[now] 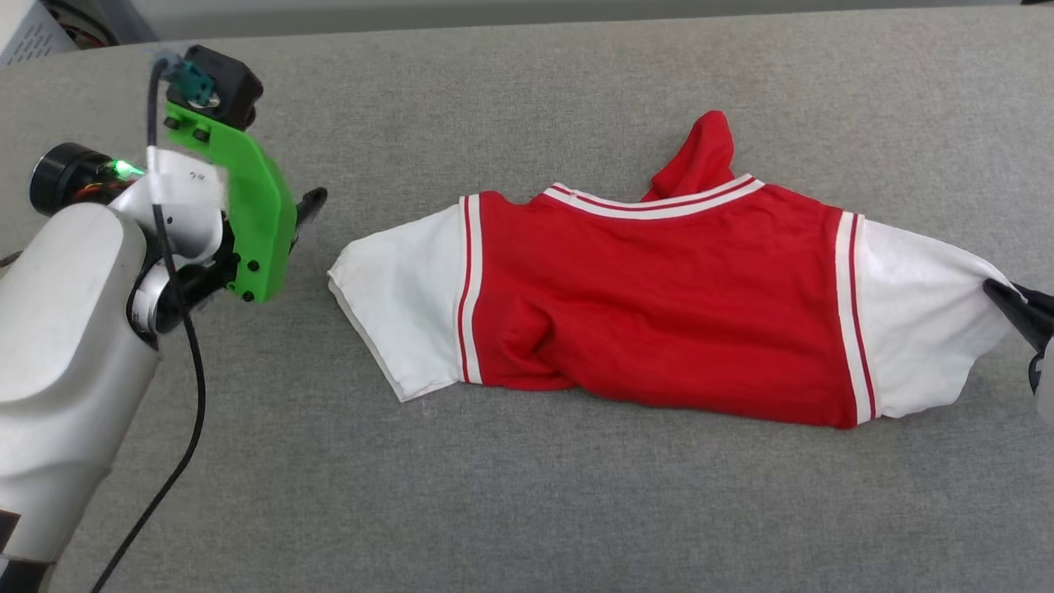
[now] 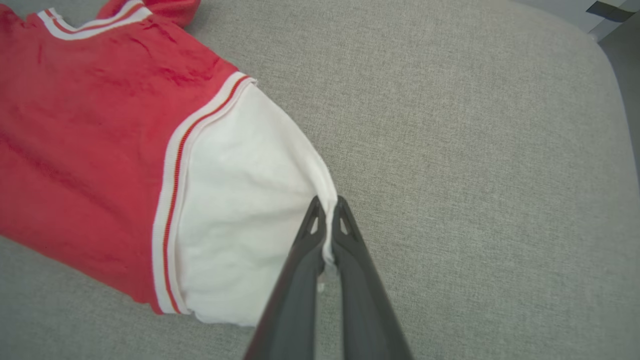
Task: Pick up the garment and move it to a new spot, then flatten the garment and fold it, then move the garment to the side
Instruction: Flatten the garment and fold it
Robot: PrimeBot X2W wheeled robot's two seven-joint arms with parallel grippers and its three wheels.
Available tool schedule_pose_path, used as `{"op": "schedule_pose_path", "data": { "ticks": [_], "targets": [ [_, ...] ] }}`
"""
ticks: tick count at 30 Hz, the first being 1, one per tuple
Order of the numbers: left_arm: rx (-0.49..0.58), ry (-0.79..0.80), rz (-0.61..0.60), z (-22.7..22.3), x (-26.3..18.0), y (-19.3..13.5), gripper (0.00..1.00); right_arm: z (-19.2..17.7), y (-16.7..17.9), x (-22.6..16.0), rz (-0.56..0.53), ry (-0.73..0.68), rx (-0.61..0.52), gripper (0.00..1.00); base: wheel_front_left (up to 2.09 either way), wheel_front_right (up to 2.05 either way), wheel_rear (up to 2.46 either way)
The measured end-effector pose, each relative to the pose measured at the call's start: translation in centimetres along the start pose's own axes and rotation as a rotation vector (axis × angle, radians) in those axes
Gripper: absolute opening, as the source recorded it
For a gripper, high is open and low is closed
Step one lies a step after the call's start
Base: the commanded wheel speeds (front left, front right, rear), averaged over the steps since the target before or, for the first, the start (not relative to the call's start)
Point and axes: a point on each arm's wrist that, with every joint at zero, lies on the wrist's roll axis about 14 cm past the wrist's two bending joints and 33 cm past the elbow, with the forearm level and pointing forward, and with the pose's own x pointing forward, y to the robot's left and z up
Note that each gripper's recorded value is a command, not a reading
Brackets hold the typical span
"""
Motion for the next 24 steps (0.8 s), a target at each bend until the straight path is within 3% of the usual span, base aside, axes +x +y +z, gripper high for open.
{"op": "schedule_pose_path", "data": {
  "ticks": [11, 19, 20, 21, 24],
  "targets": [
    [0.029, 0.355, -0.147, -6.5, 4.3, -2.8, 1.00, -0.8, -0.3, 2.1, 0.003, 0.044, -0.003, 0.00, 0.00, 0.00, 0.00],
    [0.066, 0.477, -0.165, -10.1, 6.1, -3.0, 1.00, -1.9, -0.3, 3.1, 0.006, 0.076, -0.003, 0.00, 0.00, 0.00, 0.00],
    [0.065, 0.477, -0.171, -10.2, 6.2, -3.0, 0.24, -2.0, -0.3, 3.1, 0.006, 0.078, -0.004, 0.00, 0.00, 0.00, 0.00],
    [0.064, 0.472, -0.171, -10.2, 6.2, -3.0, 0.00, -2.0, -0.3, 3.1, 0.006, 0.078, -0.005, 0.00, 0.00, 0.00, 0.00],
    [0.066, 0.424, -0.174, -9.7, 6.2, -3.2, 0.00, -1.6, -0.3, 3.0, 0.009, 0.057, -0.004, 0.00, 0.00, 0.00, 0.00]
  ]
}}
